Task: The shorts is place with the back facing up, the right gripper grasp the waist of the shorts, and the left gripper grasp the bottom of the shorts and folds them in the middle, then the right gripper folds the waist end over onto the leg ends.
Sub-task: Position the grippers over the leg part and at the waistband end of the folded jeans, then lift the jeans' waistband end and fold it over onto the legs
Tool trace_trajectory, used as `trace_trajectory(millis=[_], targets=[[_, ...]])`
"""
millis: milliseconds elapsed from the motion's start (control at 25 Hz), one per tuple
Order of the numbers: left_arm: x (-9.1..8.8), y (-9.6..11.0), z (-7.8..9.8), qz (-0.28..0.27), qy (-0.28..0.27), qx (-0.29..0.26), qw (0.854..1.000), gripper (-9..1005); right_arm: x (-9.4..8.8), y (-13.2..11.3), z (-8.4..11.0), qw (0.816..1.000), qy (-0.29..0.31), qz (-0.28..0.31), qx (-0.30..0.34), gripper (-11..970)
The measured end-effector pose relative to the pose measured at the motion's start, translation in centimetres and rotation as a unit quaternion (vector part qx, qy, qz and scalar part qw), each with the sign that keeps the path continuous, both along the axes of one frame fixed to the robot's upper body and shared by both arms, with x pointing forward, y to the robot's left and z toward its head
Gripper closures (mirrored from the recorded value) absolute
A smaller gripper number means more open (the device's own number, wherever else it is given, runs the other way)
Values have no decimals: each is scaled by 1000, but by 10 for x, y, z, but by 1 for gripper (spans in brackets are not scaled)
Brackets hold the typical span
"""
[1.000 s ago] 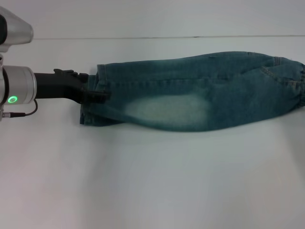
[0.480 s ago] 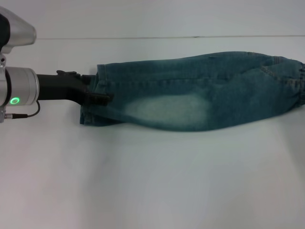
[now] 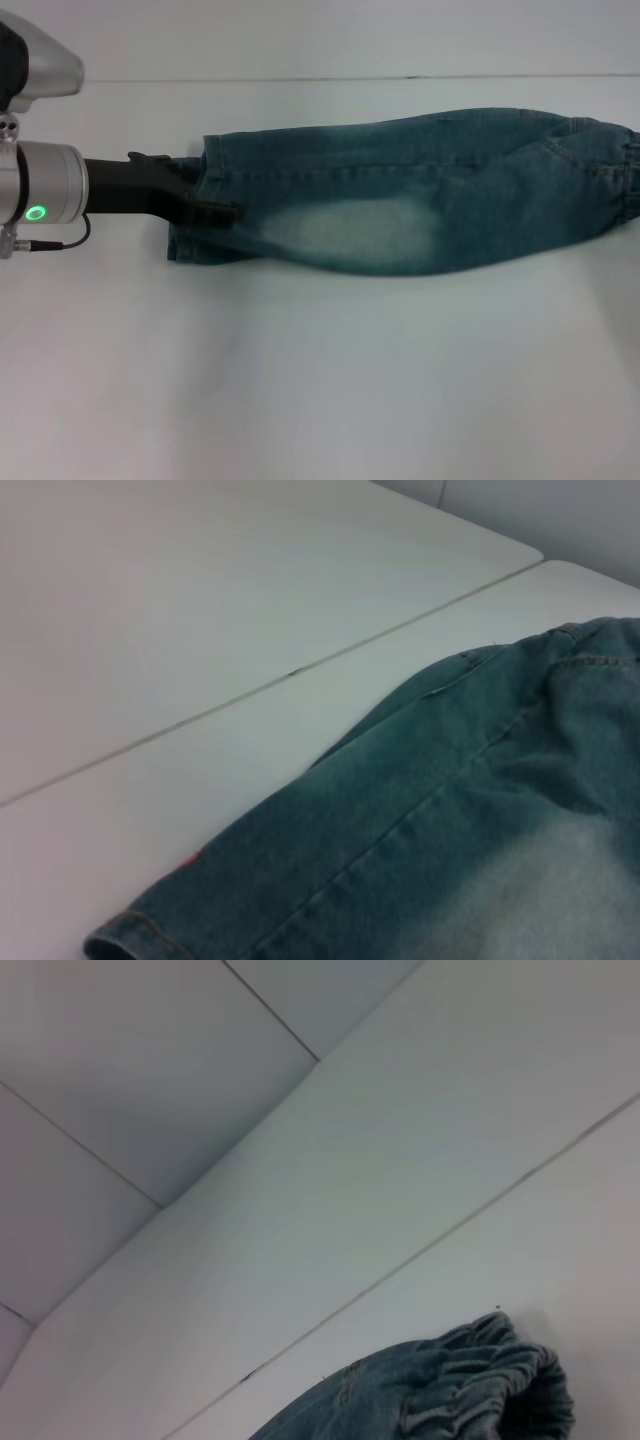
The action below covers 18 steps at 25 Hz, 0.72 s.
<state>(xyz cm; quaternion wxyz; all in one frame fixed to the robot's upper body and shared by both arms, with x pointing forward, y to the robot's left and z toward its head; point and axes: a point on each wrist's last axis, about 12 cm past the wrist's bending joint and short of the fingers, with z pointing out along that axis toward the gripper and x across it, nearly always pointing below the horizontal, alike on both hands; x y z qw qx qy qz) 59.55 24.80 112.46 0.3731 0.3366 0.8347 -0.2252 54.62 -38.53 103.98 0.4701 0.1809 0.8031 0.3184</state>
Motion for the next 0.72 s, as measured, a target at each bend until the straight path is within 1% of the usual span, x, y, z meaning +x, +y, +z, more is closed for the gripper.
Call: trace_trajectory(millis=[400,720], targets=[[-3,-2,-3,-7,7,-1,1000,78,0,1,2,1000,-5,5,3,898],[-3,-12,-1,-28,8,3,1000,79,-5,1,2,1000,-9,13,15,897]])
